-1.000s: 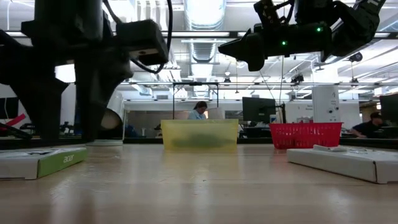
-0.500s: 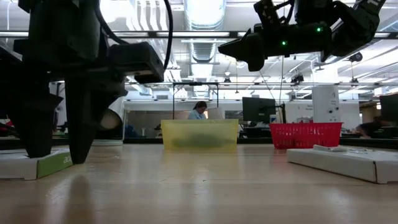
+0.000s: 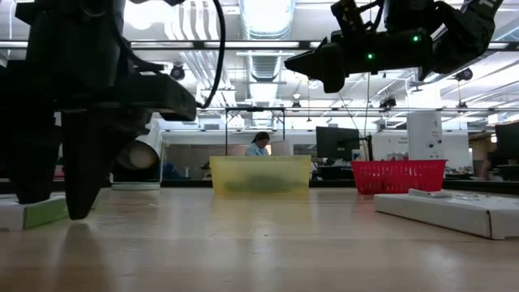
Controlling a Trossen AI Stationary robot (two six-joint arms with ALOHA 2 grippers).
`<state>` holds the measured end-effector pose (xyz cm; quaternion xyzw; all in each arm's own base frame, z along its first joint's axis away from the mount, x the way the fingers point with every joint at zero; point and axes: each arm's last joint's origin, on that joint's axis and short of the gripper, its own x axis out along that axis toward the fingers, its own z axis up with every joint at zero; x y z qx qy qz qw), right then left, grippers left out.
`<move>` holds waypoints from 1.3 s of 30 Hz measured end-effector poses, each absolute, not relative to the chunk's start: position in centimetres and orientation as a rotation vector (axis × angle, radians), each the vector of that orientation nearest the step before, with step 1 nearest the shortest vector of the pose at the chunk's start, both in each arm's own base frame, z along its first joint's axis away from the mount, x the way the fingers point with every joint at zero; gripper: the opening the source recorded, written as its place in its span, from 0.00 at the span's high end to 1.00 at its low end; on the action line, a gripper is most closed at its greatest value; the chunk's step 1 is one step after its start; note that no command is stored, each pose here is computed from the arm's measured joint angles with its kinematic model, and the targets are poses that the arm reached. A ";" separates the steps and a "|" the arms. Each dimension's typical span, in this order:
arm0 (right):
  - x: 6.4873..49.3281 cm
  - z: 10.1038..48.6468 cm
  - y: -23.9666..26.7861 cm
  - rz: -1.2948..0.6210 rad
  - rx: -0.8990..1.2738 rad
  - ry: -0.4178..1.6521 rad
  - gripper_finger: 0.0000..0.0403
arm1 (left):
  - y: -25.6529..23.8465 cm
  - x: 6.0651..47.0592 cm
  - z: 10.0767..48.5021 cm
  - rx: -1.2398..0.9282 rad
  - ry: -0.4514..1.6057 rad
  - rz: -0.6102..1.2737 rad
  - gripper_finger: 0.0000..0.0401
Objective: Pick and place items into bin
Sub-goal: Put the left white card reader box into the black bin
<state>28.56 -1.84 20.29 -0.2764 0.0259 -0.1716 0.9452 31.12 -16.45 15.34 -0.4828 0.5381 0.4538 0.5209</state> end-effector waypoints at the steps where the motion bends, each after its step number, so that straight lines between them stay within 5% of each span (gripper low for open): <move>1: 28.6 20.3 -1.8 -0.350 -0.563 0.053 0.86 | -16.3 31.1 15.3 -1.152 1.289 1.097 0.63; 7: 28.6 20.3 -1.8 -0.350 -0.563 0.053 0.86 | -16.2 31.1 15.3 -1.146 1.276 1.105 0.67; 16: 28.6 20.3 -1.8 -0.350 -0.563 0.053 0.86 | -16.2 31.2 15.2 -1.072 1.357 1.002 0.97; 30: 28.6 20.3 -1.8 -0.349 -0.563 0.053 0.86 | -16.8 32.8 18.5 -0.928 1.428 0.670 1.00; 36: 28.6 20.3 -1.8 -0.350 -0.563 0.053 0.86 | -17.8 33.8 21.1 -0.681 1.486 0.255 1.00; 39: 28.6 20.3 -1.8 -0.349 -0.563 0.053 0.86 | -17.8 33.6 22.7 -0.588 1.528 0.197 1.00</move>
